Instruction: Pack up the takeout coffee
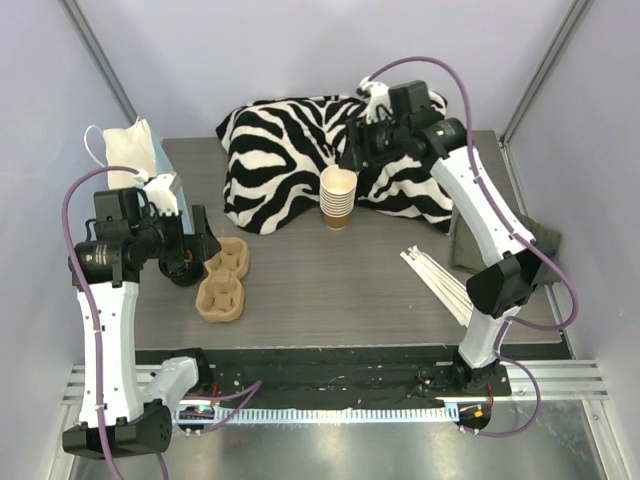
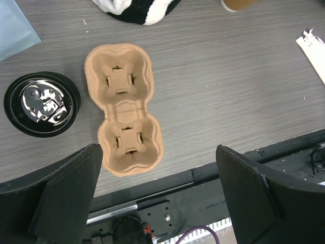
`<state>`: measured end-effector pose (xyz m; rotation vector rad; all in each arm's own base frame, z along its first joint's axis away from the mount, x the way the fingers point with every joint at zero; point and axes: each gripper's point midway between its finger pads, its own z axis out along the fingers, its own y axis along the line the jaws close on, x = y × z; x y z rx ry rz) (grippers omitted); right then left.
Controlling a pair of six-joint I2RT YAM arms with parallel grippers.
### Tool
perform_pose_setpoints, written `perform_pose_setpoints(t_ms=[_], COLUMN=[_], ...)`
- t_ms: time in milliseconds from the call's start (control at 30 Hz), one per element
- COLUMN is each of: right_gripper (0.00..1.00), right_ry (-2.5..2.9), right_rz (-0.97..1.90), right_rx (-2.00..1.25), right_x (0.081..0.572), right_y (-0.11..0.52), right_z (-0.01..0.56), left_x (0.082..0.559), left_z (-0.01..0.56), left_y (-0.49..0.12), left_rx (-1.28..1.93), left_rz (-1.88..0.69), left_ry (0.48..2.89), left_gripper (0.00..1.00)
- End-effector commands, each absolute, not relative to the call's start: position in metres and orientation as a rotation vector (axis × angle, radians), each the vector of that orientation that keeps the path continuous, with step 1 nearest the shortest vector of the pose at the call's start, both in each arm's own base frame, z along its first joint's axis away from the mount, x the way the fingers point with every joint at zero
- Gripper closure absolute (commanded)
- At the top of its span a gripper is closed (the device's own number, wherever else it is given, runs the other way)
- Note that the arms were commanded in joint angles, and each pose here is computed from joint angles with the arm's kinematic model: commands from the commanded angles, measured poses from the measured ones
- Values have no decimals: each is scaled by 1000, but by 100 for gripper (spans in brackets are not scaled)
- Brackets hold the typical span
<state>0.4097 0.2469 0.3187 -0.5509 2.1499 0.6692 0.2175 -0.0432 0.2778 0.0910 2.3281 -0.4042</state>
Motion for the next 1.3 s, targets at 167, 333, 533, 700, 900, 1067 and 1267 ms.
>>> perform_pose_setpoints(t_ms=[167,333,533,700,900,1067,1267], right_gripper=[51,54,55,59,62,70,89], right_ry=[2205,2230,2274,2277,2287,2297,2295], right_rz=[492,465,434,430,419,421,422], right_rx=[-456,-442,-427,-426,-418,-408,-394], right_x=[432,438,447,452,459,461,463], right_y=[244,243,243,245,246,247,248], right_z=[283,270,248,245,238,233,235], left_x=[223,226,227,224,225,226,228], left_z=[296,296,294,292,291,291,289], left_y=[-49,-54,-56,-56,-56,-55,-56], left_rx=[80,82,59,56,51,51,50], left_rz=[-432,-473,-496,-495,-496,-495,-500], left_ry=[2242,2234,2242,2242,2246,2245,2250], left_gripper=[1,0,0,0,0,0,0])
